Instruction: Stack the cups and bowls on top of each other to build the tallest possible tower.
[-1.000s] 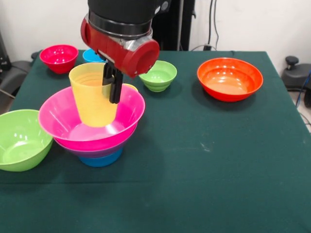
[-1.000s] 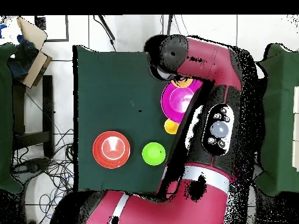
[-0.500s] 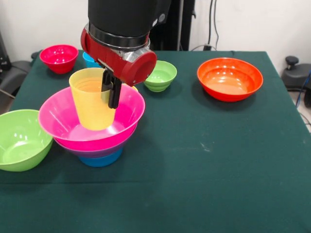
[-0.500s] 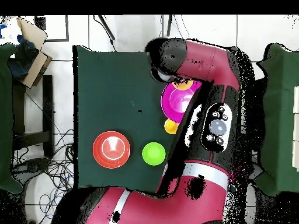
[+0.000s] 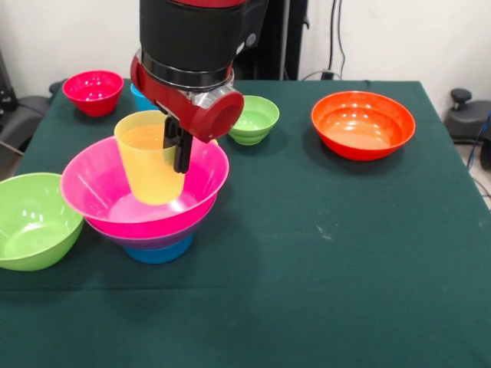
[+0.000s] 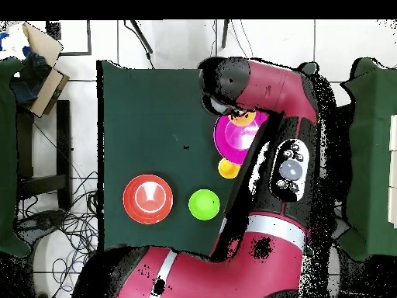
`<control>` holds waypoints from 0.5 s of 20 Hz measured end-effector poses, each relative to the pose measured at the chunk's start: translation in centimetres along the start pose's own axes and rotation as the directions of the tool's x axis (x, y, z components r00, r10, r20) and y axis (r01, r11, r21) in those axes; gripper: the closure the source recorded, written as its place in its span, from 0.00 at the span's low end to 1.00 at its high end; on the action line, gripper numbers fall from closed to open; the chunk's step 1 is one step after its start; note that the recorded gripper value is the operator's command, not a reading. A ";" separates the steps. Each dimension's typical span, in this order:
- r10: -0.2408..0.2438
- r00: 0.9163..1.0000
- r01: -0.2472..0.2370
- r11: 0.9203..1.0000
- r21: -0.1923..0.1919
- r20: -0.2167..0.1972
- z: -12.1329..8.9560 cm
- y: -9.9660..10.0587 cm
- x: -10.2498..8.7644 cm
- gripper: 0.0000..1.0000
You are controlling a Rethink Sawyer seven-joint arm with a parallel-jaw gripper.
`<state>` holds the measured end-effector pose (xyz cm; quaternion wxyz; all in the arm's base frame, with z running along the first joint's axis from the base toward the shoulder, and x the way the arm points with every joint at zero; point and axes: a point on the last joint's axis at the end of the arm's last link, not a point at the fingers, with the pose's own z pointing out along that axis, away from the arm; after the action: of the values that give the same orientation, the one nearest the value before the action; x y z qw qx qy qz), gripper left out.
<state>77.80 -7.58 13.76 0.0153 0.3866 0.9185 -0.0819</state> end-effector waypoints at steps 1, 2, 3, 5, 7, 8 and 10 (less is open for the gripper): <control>0.000 1.000 0.000 1.000 0.001 -0.003 0.1 0.0 0.1 1.00; -0.001 1.000 0.001 1.000 0.005 -0.010 0.4 -0.1 0.4 1.00; -0.001 1.000 0.001 1.000 0.006 -0.013 0.5 -0.2 0.5 1.00; -0.002 1.000 0.003 1.000 0.009 -0.023 0.9 -0.2 0.9 1.00; -0.003 1.000 0.003 1.000 0.011 -0.030 1.1 -0.3 1.1 1.00; -0.003 0.999 0.004 1.000 0.012 -0.032 1.2 -0.3 1.2 1.00; -0.004 0.999 0.004 1.000 0.014 -0.039 1.4 -0.4 1.4 1.00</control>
<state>76.46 -7.06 12.29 -0.0054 0.3864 0.9188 -0.0809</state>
